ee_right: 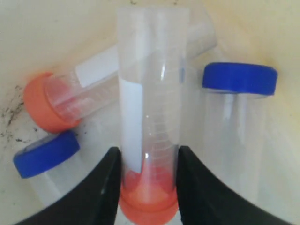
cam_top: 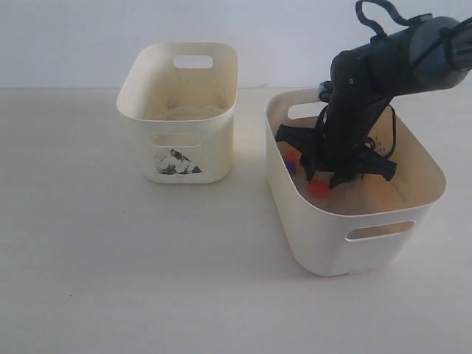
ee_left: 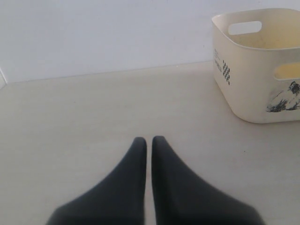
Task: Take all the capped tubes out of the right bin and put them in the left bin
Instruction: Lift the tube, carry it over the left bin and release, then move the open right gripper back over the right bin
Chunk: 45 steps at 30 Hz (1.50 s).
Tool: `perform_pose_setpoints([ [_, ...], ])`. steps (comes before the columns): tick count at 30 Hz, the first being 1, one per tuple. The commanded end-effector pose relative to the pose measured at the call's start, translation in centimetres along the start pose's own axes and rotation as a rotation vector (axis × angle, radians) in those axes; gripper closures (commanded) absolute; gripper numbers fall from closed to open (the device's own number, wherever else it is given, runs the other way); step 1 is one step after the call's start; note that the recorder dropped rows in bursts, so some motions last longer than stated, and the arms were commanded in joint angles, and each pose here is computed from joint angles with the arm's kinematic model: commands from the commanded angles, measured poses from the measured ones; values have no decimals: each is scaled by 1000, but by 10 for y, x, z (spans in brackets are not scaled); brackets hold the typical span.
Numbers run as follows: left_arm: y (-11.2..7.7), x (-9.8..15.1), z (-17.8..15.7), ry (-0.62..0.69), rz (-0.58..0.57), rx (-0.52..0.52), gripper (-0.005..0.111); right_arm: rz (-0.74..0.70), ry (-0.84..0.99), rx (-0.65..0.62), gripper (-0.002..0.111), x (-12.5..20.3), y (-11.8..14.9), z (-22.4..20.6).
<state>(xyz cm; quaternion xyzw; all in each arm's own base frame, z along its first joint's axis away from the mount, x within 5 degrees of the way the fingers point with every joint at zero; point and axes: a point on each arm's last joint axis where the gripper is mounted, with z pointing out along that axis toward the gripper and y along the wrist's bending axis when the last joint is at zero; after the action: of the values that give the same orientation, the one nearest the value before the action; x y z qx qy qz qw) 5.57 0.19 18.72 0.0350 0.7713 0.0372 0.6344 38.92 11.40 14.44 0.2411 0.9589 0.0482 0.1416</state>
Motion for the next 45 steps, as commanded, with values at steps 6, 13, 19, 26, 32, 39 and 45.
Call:
perform_pose_setpoints([
  [6,0,-2,0,-15,-23,2,102,-218,-191,-66,108,-15,0,-80],
  [13,0,-2,0,-15,-23,2,102,-249,-428,-394,108,-14,22,-157],
  [19,0,-2,0,-15,-23,2,102,-329,-602,-724,108,12,87,-170],
  [26,0,-2,0,-15,-23,2,102,-363,-502,-692,95,3,136,-131],
  [32,0,-2,0,-15,-23,2,102,-349,-438,-683,57,-5,156,-119],
  [39,0,-2,0,-15,-23,2,102,-394,-353,-618,47,-2,153,-118],
  [45,0,-2,0,-15,-23,2,102,-690,-293,-222,68,-5,90,-187],
])
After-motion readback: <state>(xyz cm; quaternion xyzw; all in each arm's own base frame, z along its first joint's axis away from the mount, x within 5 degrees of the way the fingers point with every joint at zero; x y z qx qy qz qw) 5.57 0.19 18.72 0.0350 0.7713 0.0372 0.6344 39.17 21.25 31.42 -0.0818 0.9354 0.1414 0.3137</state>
